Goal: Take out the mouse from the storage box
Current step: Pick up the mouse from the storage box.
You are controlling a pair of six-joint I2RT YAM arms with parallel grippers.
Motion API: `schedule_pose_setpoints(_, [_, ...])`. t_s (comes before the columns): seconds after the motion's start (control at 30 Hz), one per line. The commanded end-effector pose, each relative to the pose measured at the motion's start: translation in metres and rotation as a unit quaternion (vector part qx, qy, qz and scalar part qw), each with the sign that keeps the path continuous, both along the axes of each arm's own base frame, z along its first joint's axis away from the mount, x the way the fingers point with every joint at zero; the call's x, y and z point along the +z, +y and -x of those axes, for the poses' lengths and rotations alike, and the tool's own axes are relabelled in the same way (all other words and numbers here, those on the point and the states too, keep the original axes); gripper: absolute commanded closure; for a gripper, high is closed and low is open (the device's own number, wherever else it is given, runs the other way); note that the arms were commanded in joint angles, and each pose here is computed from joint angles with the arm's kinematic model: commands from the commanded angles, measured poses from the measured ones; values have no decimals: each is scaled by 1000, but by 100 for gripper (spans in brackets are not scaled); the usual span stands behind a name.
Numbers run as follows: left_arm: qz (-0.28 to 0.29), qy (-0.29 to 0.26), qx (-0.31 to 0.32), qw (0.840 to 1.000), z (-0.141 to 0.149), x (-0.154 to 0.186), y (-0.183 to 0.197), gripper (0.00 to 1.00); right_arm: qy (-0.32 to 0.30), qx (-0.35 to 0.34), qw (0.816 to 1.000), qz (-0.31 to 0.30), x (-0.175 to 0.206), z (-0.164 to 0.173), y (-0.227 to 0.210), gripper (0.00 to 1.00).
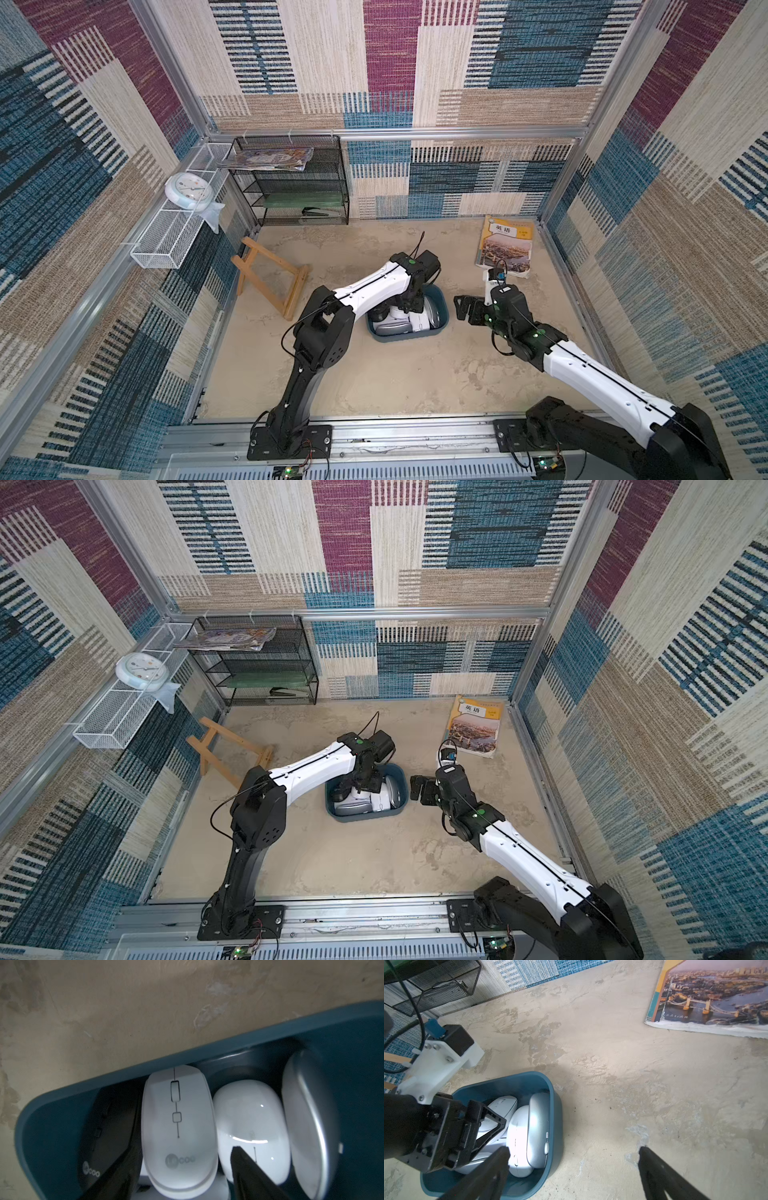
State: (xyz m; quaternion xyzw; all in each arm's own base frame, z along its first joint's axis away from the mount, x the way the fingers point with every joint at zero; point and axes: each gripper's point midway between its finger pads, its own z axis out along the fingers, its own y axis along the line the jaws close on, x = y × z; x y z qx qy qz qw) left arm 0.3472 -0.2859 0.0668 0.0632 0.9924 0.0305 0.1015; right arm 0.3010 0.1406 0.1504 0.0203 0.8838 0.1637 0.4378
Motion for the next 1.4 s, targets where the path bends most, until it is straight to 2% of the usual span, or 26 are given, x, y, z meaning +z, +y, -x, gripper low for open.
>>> schedule_pose_setpoints(0.0, [-18,11,-4,1000,3,-6,5,25,-6,-4,1000,-10,3,-3,2,0])
schedule_pose_setpoints(0.3, [-25,21,-4,999,2,-19,3,36,-7,-4,1000,-6,4,-3,1,0])
schedule_pose_setpoints(0.53, [-30,28,-3,999,0,-29,2,30,-3,-2,1000,-13,2,-3,4,0])
schedule_pose_setpoints(0.67, [-35,23,-5,999,-3,-30,2,37,-7,-2,1000,-17,2,-3,4,0])
schedule_pose_setpoints(0.83, [-32,2,-2,999,-6,-13,3,50,-4,-1,1000,-17,4,-2,4,0])
schedule_pose_setpoints(0.93, [-33,-22,0,999,-8,2,5,54,-6,-1,1000,-18,1,-2,4,0])
schedule_pose_setpoints(1.17, [-10,-60,-4,998,-5,36,6,54,-5,3,1000,-19,2,-4,6,0])
schedule_pose_setpoints(1.37, [39,-75,-4,996,11,55,9,55,5,14,1000,-26,4,-7,14,0])
